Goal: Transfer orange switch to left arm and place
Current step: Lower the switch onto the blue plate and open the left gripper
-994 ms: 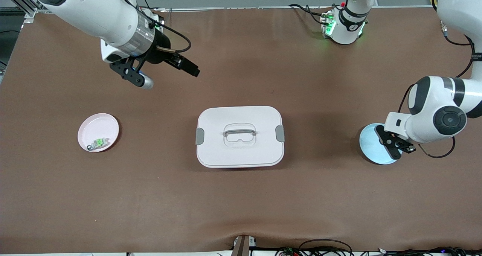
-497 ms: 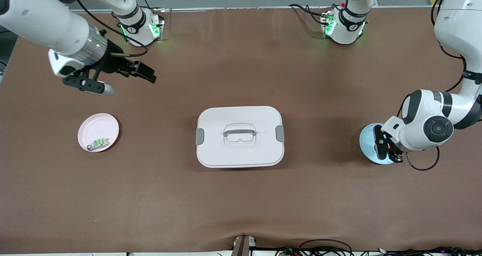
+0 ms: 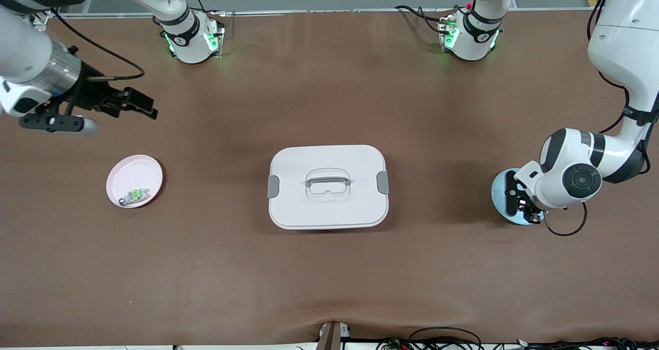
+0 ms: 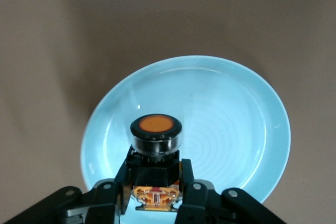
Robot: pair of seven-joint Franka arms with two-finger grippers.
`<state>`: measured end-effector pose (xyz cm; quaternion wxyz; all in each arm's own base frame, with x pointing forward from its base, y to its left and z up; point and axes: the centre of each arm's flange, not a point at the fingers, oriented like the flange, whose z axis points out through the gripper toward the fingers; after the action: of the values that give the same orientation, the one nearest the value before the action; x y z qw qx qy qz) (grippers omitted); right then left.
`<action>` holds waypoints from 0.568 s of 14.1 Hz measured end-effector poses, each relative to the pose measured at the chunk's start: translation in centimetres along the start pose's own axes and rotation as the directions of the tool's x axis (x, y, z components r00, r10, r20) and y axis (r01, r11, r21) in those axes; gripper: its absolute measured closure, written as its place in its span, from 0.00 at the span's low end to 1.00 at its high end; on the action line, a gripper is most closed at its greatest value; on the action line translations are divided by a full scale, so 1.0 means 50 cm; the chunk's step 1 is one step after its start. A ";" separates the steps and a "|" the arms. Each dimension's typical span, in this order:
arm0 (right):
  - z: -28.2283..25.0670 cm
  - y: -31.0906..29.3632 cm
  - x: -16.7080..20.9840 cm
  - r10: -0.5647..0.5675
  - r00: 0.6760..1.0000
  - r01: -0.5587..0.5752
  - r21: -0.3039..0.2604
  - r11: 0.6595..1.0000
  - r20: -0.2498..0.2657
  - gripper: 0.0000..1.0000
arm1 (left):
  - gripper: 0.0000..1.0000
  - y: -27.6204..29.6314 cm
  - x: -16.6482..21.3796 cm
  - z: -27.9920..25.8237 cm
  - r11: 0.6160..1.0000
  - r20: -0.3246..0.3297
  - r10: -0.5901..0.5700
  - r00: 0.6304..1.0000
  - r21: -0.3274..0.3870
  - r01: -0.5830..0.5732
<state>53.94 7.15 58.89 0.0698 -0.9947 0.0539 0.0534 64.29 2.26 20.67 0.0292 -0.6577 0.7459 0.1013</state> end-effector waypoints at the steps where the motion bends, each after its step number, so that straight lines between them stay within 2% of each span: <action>1: -0.003 0.029 0.006 -0.001 1.000 0.001 -0.005 1.000 -0.003 0.00 | 0.60 0.004 -0.005 0.014 1.000 -0.004 -0.004 1.000 -0.011 0.004; 5: -0.015 0.117 0.021 0.030 0.999 -0.031 -0.049 0.998 -0.021 0.00 | 0.60 0.010 -0.020 0.039 0.999 -0.014 -0.019 1.000 -0.030 0.018; 8: -0.024 0.162 0.026 0.020 0.999 -0.022 -0.052 0.998 -0.030 0.00 | 0.56 0.012 -0.019 0.045 0.998 -0.015 -0.046 0.999 -0.036 0.046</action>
<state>54.42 -1.15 58.84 0.0425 -0.9962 0.0640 0.0410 63.59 3.67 18.72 0.0139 -0.6758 0.7289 0.1085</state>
